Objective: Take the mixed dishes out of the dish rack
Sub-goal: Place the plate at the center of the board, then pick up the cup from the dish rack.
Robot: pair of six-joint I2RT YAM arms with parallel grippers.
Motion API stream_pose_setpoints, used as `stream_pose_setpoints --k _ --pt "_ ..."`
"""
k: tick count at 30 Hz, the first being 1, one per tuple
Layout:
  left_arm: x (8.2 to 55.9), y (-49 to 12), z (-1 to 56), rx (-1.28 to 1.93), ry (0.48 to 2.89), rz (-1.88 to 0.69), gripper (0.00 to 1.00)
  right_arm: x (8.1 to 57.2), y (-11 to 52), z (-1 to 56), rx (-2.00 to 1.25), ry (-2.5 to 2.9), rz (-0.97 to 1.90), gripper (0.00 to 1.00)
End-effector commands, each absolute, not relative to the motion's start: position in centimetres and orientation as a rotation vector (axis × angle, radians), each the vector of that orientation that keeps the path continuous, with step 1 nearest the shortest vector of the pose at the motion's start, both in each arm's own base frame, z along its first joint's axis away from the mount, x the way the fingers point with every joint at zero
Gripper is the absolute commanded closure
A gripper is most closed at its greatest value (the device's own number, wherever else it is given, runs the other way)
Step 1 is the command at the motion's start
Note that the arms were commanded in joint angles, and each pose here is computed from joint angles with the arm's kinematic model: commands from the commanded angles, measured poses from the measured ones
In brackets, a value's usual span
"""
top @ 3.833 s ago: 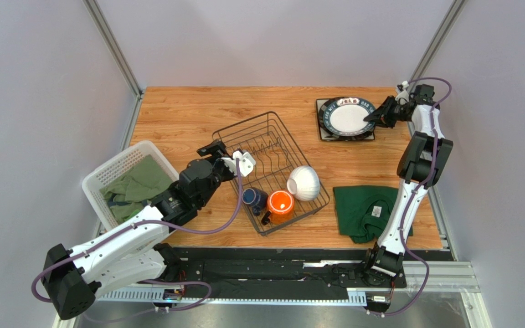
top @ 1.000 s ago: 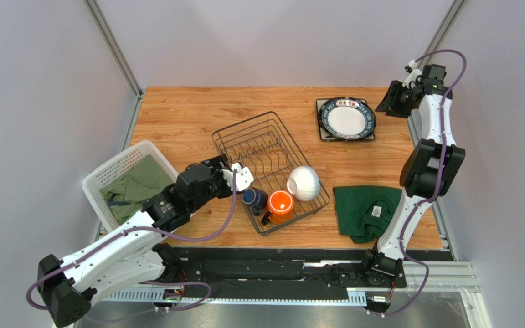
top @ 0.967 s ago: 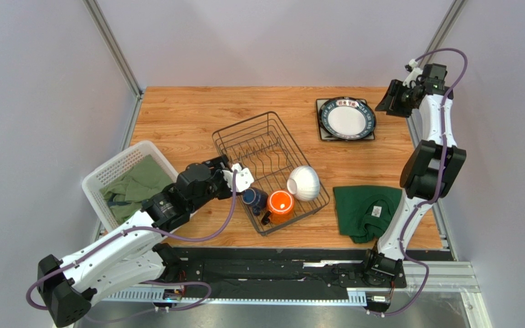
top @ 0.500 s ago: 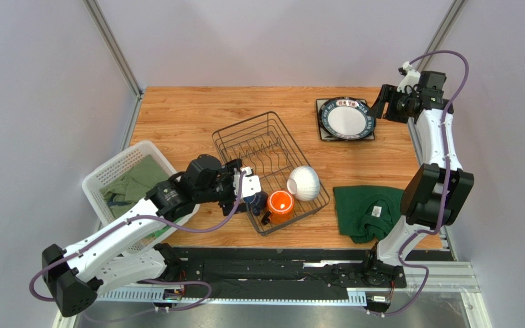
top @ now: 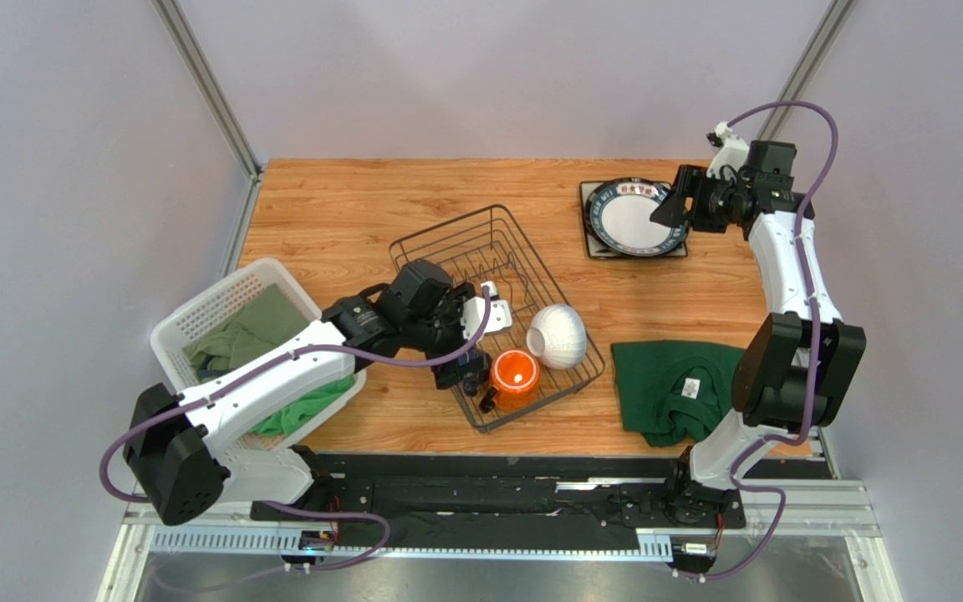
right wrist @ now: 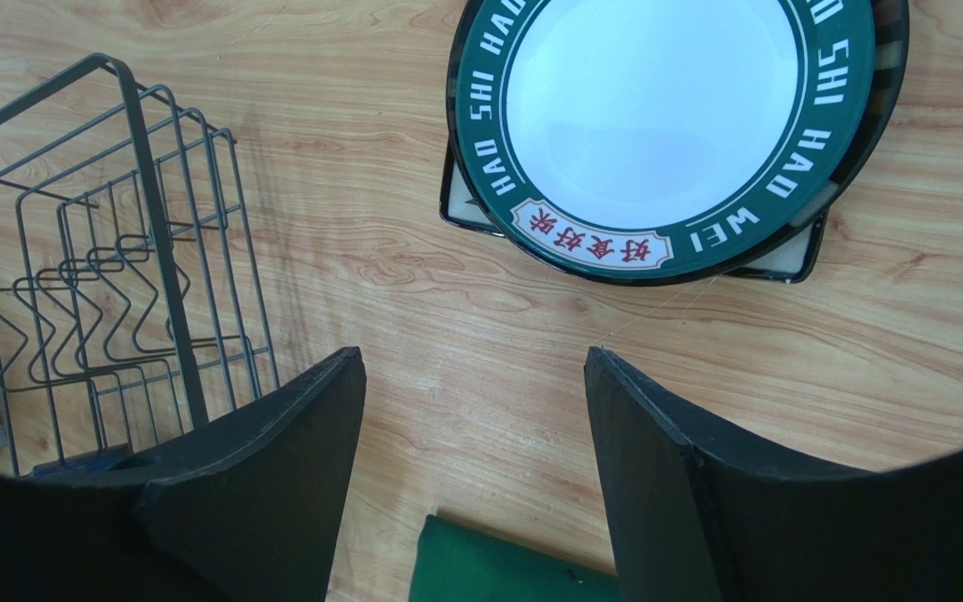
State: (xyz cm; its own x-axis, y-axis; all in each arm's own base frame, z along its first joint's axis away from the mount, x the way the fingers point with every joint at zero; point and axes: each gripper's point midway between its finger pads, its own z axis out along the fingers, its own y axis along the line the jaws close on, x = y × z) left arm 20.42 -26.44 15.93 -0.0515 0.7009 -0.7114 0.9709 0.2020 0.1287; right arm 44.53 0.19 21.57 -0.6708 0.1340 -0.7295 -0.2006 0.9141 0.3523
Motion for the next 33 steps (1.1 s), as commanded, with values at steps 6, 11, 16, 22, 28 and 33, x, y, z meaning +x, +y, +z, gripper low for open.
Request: stream_pose_setpoints --k 6,11,16,22,28,33 --pt "21.7 -27.2 15.1 1.505 1.913 -0.510 0.04 44.4 0.5 23.7 -0.087 2.165 0.521 0.31" --pt "22.3 -26.7 13.6 1.510 1.966 -0.452 0.04 44.1 0.7 23.6 -0.090 2.162 0.527 0.31" --pt "22.4 -26.3 12.5 1.522 2.006 -0.431 0.04 43.9 0.7 23.6 -0.101 2.158 0.521 0.31" --pt "22.3 -26.0 11.6 1.537 2.045 -0.420 0.04 43.9 0.6 23.1 -0.100 2.165 0.517 0.31" --pt "22.4 -25.9 10.8 1.548 2.073 -0.409 0.04 43.8 0.6 22.8 -0.102 2.170 0.517 0.31" --pt "22.7 -26.1 10.3 1.556 2.086 -0.403 0.05 43.8 0.6 22.6 -0.100 2.173 0.520 0.31"
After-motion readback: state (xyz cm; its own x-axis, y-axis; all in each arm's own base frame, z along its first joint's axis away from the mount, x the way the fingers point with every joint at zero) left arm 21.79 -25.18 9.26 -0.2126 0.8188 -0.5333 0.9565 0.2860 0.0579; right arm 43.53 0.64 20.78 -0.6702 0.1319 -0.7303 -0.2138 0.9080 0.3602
